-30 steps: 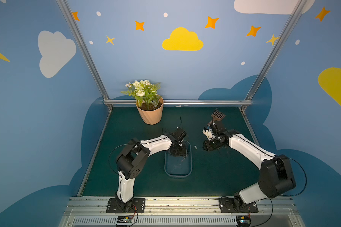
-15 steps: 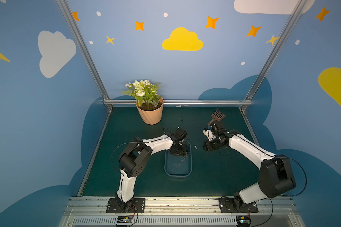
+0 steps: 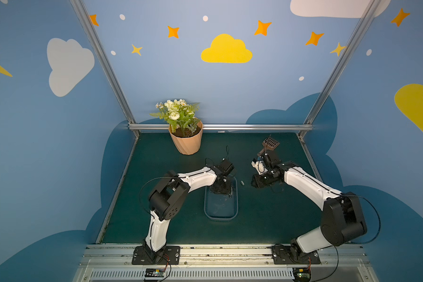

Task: Take out the socket from the storage box
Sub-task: Pick up the socket head from the storage box, then place the socket head at the center of the board, then pick up the socket head from the storage box.

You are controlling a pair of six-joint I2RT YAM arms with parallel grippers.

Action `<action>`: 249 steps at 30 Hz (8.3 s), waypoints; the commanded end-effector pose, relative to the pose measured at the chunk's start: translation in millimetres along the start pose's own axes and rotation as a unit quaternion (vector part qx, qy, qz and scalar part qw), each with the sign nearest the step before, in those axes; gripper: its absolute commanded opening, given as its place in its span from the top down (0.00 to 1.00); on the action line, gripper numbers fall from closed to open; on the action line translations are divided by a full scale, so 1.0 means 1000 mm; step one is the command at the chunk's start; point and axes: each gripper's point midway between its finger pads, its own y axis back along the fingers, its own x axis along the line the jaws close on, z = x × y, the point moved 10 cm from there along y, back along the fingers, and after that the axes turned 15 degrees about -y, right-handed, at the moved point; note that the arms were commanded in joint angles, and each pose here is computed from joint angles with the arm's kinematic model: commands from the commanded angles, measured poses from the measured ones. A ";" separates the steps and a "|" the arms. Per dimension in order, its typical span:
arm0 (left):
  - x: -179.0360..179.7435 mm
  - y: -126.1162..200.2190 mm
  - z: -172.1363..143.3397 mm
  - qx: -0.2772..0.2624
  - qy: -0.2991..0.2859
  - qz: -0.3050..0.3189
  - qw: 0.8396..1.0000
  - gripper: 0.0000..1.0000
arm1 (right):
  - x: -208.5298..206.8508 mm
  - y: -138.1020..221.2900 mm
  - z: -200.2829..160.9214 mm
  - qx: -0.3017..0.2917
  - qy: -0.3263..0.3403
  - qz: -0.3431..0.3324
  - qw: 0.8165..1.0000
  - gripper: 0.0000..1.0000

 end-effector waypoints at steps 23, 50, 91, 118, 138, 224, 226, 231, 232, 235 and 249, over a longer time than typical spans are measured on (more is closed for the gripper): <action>-0.006 0.010 -0.006 0.018 -0.039 0.043 0.998 0.86 | 0.000 0.005 -0.001 -0.006 -0.010 0.012 1.000 0.57; 0.105 0.144 -0.018 -0.104 0.052 0.129 0.985 0.85 | 0.001 0.005 -0.002 -0.006 -0.010 0.020 1.000 0.57; 0.162 0.020 -0.036 0.051 0.108 0.082 0.989 0.85 | -0.004 0.004 -0.010 0.001 -0.016 0.007 1.000 0.57; 0.162 0.026 -0.035 0.051 0.107 0.092 0.989 0.55 | -0.004 0.001 -0.011 0.004 -0.019 0.008 1.000 0.57; 0.156 0.070 -0.022 0.015 0.092 0.114 0.989 0.52 | 0.003 0.016 -0.002 -0.006 -0.004 0.016 1.000 0.57; 0.130 0.120 -0.074 -0.140 0.099 0.032 0.985 0.45 | 0.126 -0.097 -0.033 0.154 0.173 -0.088 0.969 0.72; 0.130 0.120 -0.075 -0.140 0.099 0.033 0.985 0.45 | 0.125 -0.097 -0.033 0.154 0.173 -0.096 0.968 0.73; 0.130 0.120 -0.075 -0.141 0.099 0.033 0.984 0.45 | 0.128 -0.093 -0.033 0.150 0.180 -0.108 0.966 0.72; 0.130 0.120 -0.075 -0.142 0.099 0.032 0.984 0.45 | 0.127 -0.092 -0.033 0.151 0.183 -0.113 0.965 0.72; 0.130 0.119 -0.075 -0.142 0.100 0.031 0.984 0.45 | 0.129 -0.092 -0.035 0.150 0.189 -0.118 0.963 0.72; 0.130 0.118 -0.076 -0.139 0.096 0.031 0.985 0.45 | 0.129 -0.103 -0.039 0.166 0.191 -0.137 0.958 0.72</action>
